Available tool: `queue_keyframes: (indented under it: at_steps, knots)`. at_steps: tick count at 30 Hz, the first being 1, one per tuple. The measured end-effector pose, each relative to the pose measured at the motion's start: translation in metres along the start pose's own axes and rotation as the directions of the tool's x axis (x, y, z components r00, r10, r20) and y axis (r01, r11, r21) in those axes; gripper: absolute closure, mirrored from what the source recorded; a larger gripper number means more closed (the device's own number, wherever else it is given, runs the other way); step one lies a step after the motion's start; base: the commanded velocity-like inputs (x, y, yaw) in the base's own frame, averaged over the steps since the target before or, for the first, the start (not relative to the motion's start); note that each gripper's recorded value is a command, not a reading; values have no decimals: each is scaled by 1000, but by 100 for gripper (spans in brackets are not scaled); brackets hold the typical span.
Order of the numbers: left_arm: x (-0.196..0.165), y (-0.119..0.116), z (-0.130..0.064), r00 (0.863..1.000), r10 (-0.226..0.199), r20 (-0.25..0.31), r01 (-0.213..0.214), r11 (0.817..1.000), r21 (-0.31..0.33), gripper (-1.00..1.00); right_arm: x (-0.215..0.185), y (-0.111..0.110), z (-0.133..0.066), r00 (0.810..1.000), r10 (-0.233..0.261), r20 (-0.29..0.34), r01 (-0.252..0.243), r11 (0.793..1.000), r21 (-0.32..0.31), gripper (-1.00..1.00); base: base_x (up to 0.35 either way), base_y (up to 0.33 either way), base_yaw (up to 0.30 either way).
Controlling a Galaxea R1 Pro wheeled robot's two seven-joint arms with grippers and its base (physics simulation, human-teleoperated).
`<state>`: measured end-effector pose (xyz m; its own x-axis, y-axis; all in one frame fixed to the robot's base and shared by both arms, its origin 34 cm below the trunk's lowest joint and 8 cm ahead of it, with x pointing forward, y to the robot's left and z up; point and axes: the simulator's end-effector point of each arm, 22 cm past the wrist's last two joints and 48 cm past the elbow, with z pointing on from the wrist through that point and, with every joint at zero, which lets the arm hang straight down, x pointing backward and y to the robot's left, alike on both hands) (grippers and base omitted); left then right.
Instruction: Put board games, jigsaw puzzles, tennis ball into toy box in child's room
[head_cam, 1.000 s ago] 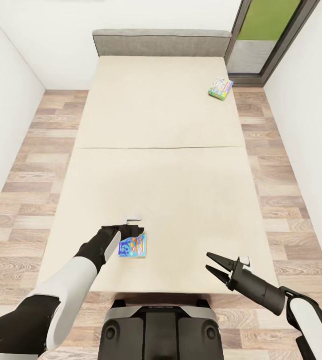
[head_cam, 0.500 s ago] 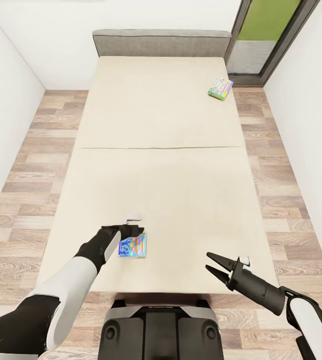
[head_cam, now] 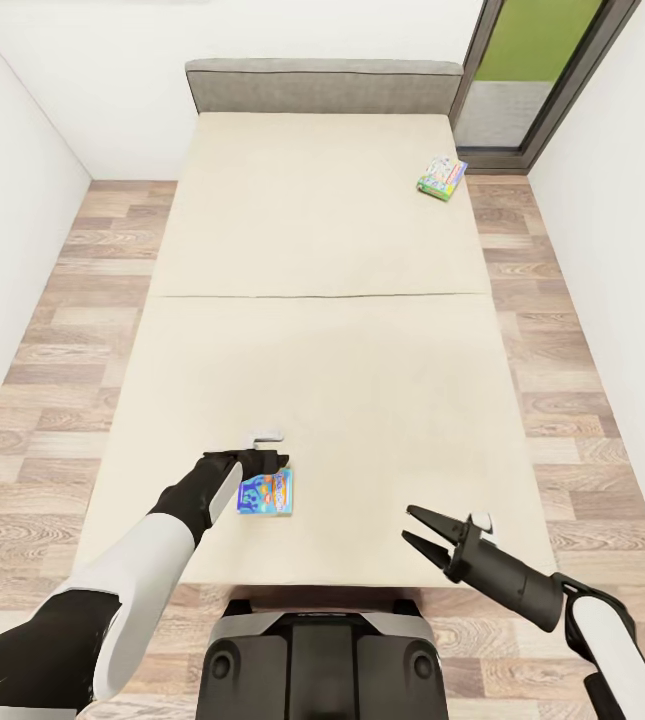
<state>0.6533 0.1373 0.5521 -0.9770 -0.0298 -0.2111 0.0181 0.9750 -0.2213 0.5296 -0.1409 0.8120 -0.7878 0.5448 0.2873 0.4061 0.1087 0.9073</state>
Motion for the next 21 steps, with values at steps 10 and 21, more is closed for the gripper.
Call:
queue_keyframes:
  at_steps: [10, 21]
  knots:
    - [0, 0, 0, 1000, 0, 0, 0, 1000, 0, -100, 36, 2, 1, 993, 112, -38, -114, 992, -57, -100, 0, 0, 0]
    - [0, 0, 0, 1000, 0, 0, 0, 1000, 0, -100, 51, 1, 5, 989, 133, -64, -137, 989, -61, -100, 0, 0, 0]
